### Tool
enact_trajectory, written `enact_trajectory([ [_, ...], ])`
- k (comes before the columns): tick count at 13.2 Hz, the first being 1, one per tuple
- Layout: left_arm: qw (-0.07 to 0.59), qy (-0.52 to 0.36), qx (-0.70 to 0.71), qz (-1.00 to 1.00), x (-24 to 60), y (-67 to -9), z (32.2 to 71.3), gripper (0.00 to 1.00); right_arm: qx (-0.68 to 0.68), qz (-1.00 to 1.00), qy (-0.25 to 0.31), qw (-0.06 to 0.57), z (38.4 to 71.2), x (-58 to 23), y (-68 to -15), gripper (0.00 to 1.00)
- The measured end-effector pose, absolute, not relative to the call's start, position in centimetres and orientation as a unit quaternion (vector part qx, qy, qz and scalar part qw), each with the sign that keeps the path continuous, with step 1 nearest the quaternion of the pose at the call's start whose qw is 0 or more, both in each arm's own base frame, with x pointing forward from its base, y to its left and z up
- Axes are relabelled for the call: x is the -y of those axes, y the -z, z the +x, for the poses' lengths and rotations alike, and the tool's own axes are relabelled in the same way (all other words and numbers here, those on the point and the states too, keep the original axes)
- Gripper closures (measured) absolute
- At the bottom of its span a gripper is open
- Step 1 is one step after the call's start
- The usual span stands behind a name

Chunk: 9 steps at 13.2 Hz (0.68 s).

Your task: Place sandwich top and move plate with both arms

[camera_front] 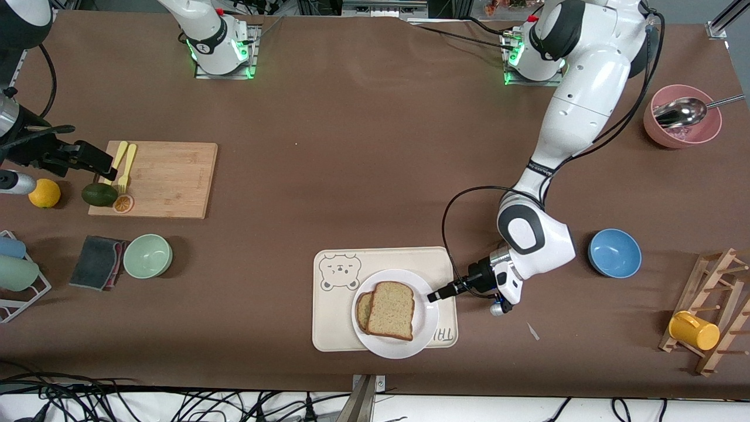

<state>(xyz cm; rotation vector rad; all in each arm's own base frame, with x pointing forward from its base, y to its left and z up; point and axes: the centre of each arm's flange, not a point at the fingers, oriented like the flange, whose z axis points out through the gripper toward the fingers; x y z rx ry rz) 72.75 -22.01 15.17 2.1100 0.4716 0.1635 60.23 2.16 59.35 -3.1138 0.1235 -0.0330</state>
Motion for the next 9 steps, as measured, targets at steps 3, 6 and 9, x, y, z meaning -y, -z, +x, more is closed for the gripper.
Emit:
enact_trajectory([
  [3,0.463,-0.067,-0.181,0.865,20.3,-16.5,73.4,0.35,-0.047,-0.999,0.007,0.011,60.2,-1.3,-59.1,0.00],
  [6,0.454,-0.067,-0.180,0.870,18.8,-17.9,73.9,0.04,-0.057,-0.998,0.006,0.011,60.2,-1.2,-59.0,0.00],
  [9,0.431,-0.071,-0.161,0.885,17.5,-18.7,74.0,0.00,-0.069,-0.998,0.003,0.010,60.1,-1.6,-58.7,0.00],
])
